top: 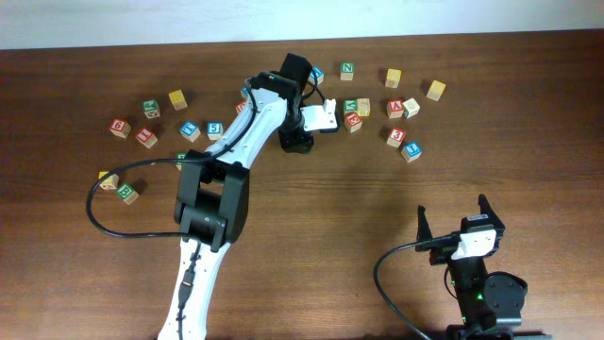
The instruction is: Spell out RSS
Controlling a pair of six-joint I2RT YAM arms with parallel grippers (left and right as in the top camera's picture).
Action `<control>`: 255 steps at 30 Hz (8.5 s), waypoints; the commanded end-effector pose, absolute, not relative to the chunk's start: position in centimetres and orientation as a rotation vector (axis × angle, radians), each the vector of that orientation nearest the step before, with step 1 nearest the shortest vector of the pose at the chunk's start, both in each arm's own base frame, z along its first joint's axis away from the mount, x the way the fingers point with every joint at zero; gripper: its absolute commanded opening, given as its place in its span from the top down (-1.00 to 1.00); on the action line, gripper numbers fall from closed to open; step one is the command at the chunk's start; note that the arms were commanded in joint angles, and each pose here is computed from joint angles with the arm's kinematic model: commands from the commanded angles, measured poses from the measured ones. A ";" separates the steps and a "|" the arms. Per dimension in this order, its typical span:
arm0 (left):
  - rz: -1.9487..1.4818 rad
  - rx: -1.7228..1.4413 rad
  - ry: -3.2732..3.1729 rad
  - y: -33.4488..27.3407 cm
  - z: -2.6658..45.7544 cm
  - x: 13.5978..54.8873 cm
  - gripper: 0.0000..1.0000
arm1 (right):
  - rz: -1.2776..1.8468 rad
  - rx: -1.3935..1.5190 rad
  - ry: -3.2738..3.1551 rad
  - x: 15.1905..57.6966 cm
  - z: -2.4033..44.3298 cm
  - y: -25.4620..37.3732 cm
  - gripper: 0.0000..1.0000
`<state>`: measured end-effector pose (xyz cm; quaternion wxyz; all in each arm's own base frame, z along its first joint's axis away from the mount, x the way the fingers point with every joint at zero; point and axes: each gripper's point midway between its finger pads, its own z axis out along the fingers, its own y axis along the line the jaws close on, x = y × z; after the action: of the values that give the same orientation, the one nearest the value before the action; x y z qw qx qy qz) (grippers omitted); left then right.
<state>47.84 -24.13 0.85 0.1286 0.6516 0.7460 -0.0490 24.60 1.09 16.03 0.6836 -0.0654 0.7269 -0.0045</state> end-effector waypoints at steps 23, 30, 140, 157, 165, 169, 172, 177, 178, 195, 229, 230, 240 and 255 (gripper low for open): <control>-0.081 1.547 2.413 -22.8 1.9 50.2 1.00 | 0.000 -0.137 1.634 24.6 15.8 1.1 -0.96; -0.140 0.826 2.887 -20.9 4.3 47.9 1.00 | -0.001 -0.137 1.634 24.6 15.8 1.1 -0.96; -0.052 0.367 2.508 -11.1 28.5 32.8 -0.98 | 0.612 0.182 1.648 23.9 16.2 4.6 -0.96; -0.051 0.367 2.511 -11.1 28.4 32.8 -0.98 | 1.046 0.117 1.730 21.5 16.1 9.7 -0.96; -0.051 0.367 2.511 -11.1 28.4 32.8 -0.98 | 0.912 0.022 1.787 21.6 15.9 9.4 -0.96; -0.051 0.367 2.511 -11.1 28.4 32.8 -0.98 | 0.706 -0.011 1.966 22.6 17.5 7.9 -0.97; -0.051 0.367 2.511 -11.1 28.4 32.8 -0.98 | 0.565 0.008 2.154 24.3 18.2 6.3 -0.97; -0.051 0.367 2.511 -11.1 28.4 32.8 -0.98 | 0.404 0.080 2.343 27.6 21.4 3.9 -0.97; -0.051 0.367 2.511 -11.1 28.4 32.8 -0.98 | 0.375 0.098 2.365 28.0 21.7 3.5 -0.97; -0.051 0.367 2.511 -11.1 28.4 32.8 -0.98 | 0.144 -0.031 2.532 51.0 19.4 7.8 -0.97; -0.051 0.367 2.511 -11.1 28.4 32.8 -0.98 | 0.108 0.272 2.532 63.6 3.5 4.9 -0.57; -0.051 0.367 2.511 -11.1 28.4 32.8 -0.98 | 0.108 0.271 2.534 63.6 3.2 4.9 -0.54; -0.051 0.367 2.511 -11.1 28.4 32.8 -0.98 | 0.100 0.274 2.527 64.1 1.9 4.8 -0.25; -0.051 0.367 2.511 -11.1 28.4 32.8 -0.99 | 0.099 0.275 2.531 64.0 1.8 4.8 0.34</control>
<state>32.93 -11.03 28.39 0.2970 0.1307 0.9457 -0.0172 63.72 4.38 1.78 0.2896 0.1052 0.9507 0.0361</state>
